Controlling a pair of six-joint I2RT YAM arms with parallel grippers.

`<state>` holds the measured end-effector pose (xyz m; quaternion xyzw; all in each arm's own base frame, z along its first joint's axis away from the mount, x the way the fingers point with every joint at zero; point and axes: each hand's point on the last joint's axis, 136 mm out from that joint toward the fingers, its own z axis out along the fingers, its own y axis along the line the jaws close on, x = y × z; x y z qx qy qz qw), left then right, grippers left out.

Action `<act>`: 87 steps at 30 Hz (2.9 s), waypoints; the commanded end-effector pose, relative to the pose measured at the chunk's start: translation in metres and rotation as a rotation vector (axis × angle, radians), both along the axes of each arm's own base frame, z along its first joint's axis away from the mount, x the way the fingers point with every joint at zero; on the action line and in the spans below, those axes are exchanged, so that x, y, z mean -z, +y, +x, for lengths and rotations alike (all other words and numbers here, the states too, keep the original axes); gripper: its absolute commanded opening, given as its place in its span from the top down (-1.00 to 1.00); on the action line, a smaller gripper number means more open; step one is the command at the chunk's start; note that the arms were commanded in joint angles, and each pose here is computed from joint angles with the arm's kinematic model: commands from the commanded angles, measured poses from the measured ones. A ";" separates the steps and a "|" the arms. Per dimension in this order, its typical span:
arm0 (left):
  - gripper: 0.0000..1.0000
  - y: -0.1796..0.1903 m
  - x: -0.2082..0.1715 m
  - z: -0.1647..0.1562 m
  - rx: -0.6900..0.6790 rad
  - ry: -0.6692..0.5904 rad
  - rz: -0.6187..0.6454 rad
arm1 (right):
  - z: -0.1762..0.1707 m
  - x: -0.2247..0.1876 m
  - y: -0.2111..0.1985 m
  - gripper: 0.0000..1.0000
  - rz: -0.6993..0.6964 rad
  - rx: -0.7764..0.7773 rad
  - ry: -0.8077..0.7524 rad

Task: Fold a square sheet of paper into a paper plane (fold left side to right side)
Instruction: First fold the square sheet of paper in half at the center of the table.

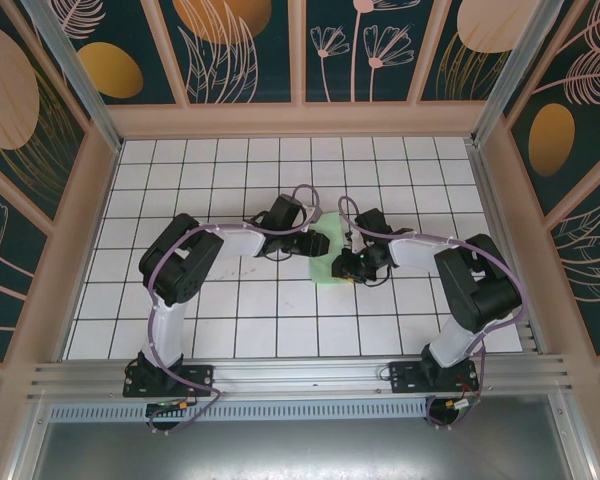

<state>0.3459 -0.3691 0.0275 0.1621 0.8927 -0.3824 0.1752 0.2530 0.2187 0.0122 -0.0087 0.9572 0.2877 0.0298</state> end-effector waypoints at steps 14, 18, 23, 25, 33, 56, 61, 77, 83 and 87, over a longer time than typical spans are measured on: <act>0.22 0.041 0.017 0.086 -0.147 -0.087 0.120 | -0.037 0.054 -0.047 0.45 -0.260 0.004 0.125; 0.22 0.048 0.026 0.100 -0.176 -0.085 0.142 | -0.038 0.054 -0.048 0.45 -0.263 0.004 0.126; 0.22 0.055 0.031 0.115 -0.199 -0.084 0.150 | -0.038 0.055 -0.047 0.45 -0.258 0.005 0.127; 0.22 0.055 0.022 0.119 -0.202 -0.098 0.140 | -0.037 0.055 -0.046 0.45 -0.252 0.005 0.126; 0.21 0.056 -0.054 0.091 -0.185 -0.182 -0.001 | -0.032 0.052 -0.042 0.45 -0.242 0.006 0.114; 0.21 -0.006 -0.013 -0.044 0.023 0.099 -0.170 | -0.032 0.055 -0.042 0.45 -0.258 0.002 0.122; 0.22 0.007 0.011 -0.052 0.011 0.129 -0.096 | -0.033 0.056 -0.043 0.45 -0.266 -0.003 0.127; 0.17 0.053 0.024 -0.034 -0.082 0.076 0.069 | -0.038 0.059 -0.046 0.45 -0.279 -0.014 0.141; 0.18 0.045 -0.017 -0.027 -0.051 0.000 -0.021 | -0.036 0.057 -0.045 0.45 -0.274 -0.012 0.133; 0.18 0.044 -0.043 -0.032 -0.034 -0.052 -0.052 | -0.036 0.057 -0.044 0.45 -0.271 -0.011 0.133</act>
